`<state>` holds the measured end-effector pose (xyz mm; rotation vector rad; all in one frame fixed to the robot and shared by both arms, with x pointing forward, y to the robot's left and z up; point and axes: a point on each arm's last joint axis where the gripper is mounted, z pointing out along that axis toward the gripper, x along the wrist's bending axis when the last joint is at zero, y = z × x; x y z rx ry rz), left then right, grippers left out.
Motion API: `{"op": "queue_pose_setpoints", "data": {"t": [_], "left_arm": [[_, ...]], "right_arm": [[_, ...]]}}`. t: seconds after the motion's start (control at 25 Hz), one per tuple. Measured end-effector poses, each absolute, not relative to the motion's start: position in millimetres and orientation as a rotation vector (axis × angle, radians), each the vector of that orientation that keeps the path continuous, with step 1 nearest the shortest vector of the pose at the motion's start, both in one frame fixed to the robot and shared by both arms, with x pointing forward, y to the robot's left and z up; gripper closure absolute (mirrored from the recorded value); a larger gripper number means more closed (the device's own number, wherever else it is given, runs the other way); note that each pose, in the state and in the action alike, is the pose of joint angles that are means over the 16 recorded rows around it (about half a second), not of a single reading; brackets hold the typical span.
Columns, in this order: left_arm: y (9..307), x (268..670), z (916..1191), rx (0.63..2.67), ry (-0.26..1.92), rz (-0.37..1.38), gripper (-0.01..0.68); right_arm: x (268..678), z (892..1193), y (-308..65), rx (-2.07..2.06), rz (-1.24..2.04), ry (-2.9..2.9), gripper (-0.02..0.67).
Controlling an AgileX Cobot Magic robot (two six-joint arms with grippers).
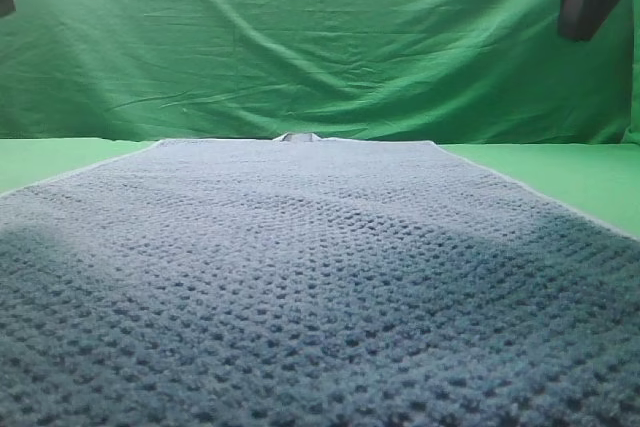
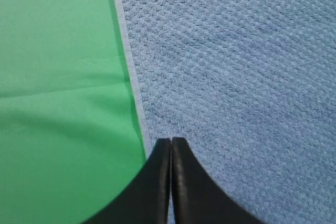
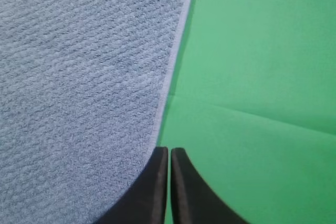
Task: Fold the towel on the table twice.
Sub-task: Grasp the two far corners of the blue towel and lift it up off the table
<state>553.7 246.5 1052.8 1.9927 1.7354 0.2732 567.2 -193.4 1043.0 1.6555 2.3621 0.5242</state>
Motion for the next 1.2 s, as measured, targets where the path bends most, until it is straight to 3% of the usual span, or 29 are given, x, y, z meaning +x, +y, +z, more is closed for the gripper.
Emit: {"op": "queue_pose_setpoints", "data": {"t": [0.52, 0.68, 0.84, 1.2], "left_arm": [[239, 624, 997, 2.080, 1.725, 0.260, 0.673], [238, 633, 988, 2.083, 1.725, 0.262, 0.647], [237, 637, 984, 2.068, 1.743, 0.251, 0.540], [236, 639, 981, 2.002, 1.812, 0.217, 0.183]], "right_arm": [[625, 987, -173, 1.793, 0.387, 2.441, 0.646], [633, 975, -170, 1.796, 0.386, 2.448, 0.595], [638, 969, -167, 1.777, 0.407, 2.463, 0.467], [643, 961, -162, 1.720, 0.470, 2.508, 0.113]]}}
